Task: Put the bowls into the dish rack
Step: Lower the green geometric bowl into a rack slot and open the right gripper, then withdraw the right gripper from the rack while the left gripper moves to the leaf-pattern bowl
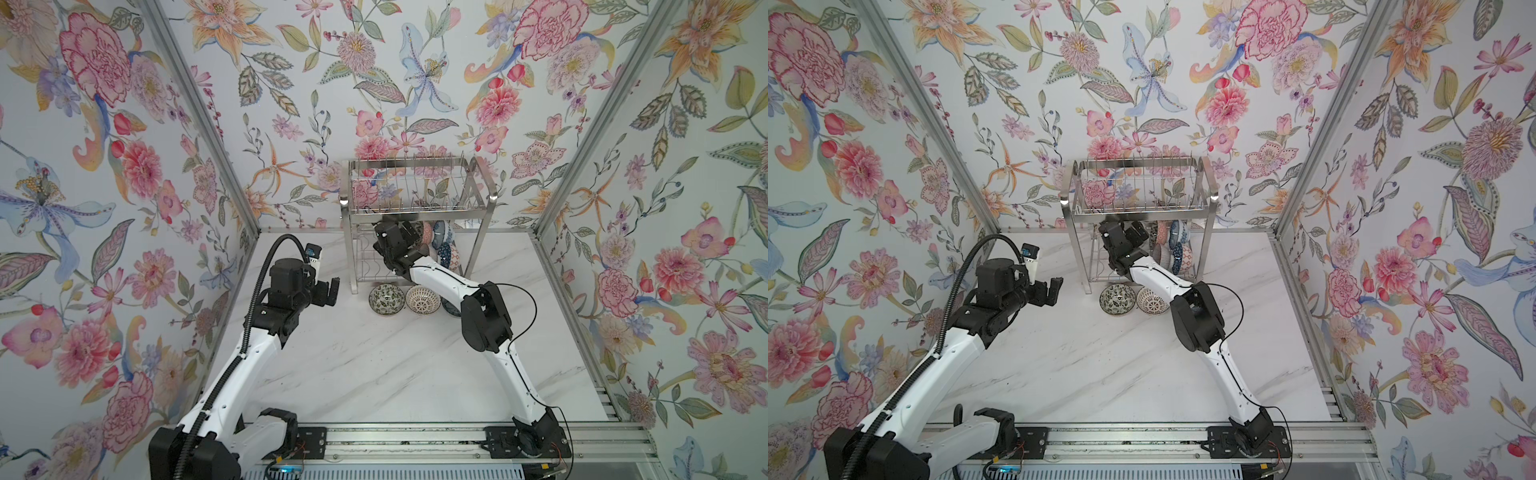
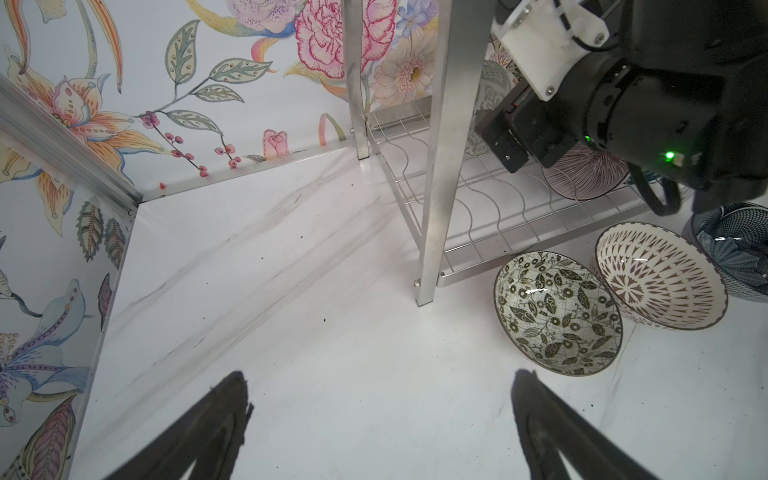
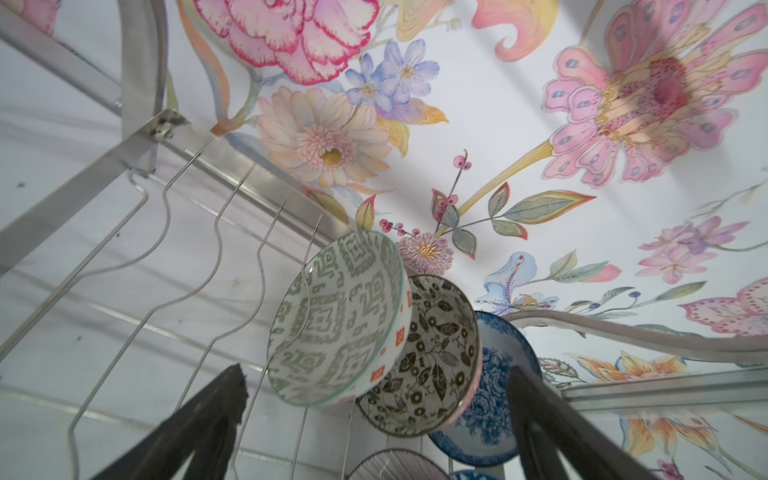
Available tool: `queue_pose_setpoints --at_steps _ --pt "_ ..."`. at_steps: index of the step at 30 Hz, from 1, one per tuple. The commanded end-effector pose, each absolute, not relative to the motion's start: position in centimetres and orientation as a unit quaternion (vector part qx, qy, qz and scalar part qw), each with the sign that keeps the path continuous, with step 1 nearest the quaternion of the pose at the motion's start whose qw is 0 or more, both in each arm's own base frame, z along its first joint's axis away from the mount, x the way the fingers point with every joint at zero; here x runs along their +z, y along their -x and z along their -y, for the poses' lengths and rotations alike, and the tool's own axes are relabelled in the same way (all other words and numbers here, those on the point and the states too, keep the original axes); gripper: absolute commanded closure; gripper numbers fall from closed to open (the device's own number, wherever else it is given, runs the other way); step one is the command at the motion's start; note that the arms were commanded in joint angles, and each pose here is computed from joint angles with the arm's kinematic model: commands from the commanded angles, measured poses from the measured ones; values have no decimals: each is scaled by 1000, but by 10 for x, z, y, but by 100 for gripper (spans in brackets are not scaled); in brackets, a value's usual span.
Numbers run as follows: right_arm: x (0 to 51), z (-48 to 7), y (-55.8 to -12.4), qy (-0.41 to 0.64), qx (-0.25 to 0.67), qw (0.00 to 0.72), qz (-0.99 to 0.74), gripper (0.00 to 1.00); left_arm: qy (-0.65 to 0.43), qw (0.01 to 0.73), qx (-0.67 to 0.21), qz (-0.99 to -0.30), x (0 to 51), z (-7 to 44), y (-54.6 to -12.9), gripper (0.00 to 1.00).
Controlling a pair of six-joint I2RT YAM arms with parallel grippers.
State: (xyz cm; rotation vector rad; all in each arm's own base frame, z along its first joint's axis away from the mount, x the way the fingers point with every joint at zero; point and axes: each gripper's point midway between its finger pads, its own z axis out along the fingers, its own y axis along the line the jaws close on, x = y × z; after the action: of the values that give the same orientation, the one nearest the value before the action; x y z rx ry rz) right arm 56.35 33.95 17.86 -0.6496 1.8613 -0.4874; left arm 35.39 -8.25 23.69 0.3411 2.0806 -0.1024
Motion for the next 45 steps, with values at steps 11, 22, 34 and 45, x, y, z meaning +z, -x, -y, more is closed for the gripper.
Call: queue_pose_setpoints --at_steps 11,22,34,45 --pt "217 -320 -488 288 -116 567 -763 1 -120 481 -40 -867 238 85 -340 1" --pt "217 -292 -359 377 -81 500 -776 1 -145 463 -66 -872 204 138 -342 1" --pt "295 -172 -272 284 -24 513 -810 1 -159 420 -119 -885 144 183 -343 1" --pt "286 -106 -272 205 -40 499 -841 1 -155 410 -141 -888 112 204 -353 1"
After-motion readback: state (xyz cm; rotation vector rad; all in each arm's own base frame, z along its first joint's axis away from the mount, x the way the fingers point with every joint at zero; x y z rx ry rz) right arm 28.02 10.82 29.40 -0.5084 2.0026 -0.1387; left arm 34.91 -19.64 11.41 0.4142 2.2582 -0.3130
